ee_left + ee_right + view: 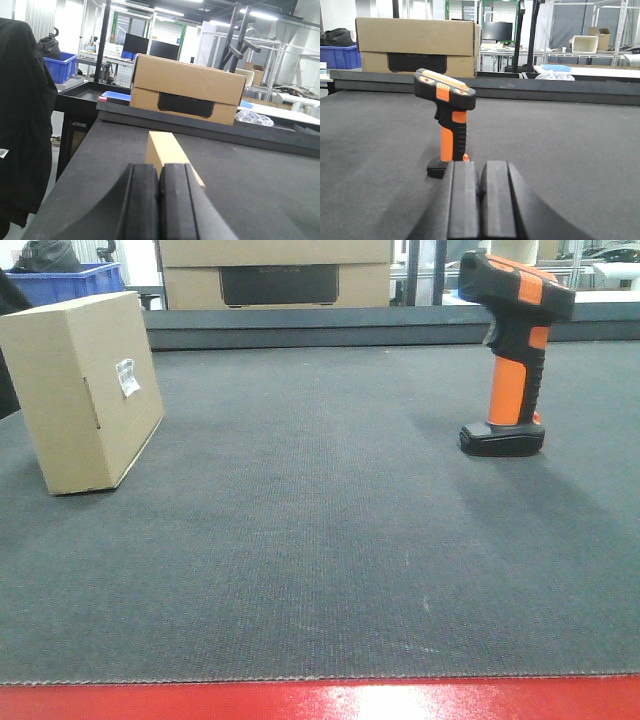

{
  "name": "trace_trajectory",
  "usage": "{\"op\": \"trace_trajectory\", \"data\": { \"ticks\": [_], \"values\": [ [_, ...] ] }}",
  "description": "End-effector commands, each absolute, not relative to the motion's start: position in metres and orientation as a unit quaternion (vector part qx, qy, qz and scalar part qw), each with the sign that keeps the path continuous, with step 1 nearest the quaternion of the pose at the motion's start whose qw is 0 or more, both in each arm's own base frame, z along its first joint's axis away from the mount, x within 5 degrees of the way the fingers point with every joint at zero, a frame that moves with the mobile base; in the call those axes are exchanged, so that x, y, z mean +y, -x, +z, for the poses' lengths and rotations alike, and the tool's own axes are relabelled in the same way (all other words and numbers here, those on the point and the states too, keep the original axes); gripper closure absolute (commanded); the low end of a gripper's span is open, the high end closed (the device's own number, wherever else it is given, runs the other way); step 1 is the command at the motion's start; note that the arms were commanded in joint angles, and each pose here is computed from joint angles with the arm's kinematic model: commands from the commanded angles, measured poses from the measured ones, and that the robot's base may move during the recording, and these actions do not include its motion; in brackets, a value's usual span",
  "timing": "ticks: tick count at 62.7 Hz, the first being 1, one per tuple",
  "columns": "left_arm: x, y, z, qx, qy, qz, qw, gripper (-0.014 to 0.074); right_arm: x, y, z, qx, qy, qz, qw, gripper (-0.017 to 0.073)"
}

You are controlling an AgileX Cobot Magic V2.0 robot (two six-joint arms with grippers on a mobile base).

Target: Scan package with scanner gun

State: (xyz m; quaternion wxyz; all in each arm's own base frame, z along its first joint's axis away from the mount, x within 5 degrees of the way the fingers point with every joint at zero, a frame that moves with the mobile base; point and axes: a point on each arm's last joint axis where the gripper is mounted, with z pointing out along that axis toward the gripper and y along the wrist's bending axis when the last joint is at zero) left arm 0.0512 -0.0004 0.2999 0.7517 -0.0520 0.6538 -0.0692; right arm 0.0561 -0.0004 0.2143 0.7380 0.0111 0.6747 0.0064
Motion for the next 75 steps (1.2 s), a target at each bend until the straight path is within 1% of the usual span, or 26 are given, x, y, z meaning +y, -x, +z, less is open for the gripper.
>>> {"op": "trace_trajectory", "data": {
  "ticks": [1,13,48,53,56,61,63,75],
  "values": [
    [0.0,-0.05,0.302,0.645,0.051,-0.066,0.76,0.0704,-0.001,-0.056,0.212,0.678,-0.014,0.004,0.735,0.0728],
    [0.0,-0.05,0.302,0.645,0.051,-0.066,0.76,0.0704,-0.001,-0.056,0.215,0.669,-0.014,0.004,0.743,0.0728],
    [0.0,-0.05,0.302,0.645,0.051,-0.066,0.76,0.0704,-0.001,-0.056,0.215,0.669,-0.014,0.004,0.743,0.0728],
    [0.0,-0.049,0.301,0.634,0.049,-0.066,0.769,0.0704,-0.001,-0.056,0.215,0.669,-0.014,0.004,0.743,0.0728],
    [0.0,-0.05,0.295,0.627,0.042,-0.06,0.776,0.0704,-0.001,-0.056,0.215,0.669,-0.014,0.004,0.743,0.0728],
    [-0.001,-0.053,0.275,0.618,0.015,-0.027,0.786,0.0704,-0.001,-0.056,0.215,0.669,-0.014,0.004,0.743,0.0728],
    [0.0,-0.053,0.268,0.619,0.019,-0.029,0.784,0.0704,-0.001,-0.056,0.215,0.669,-0.014,0.004,0.743,0.0728],
    [0.0,-0.054,0.225,0.668,0.028,-0.027,0.743,0.0704,-0.001,-0.056,0.215,0.669,-0.014,0.004,0.743,0.0728]
  ]
}}
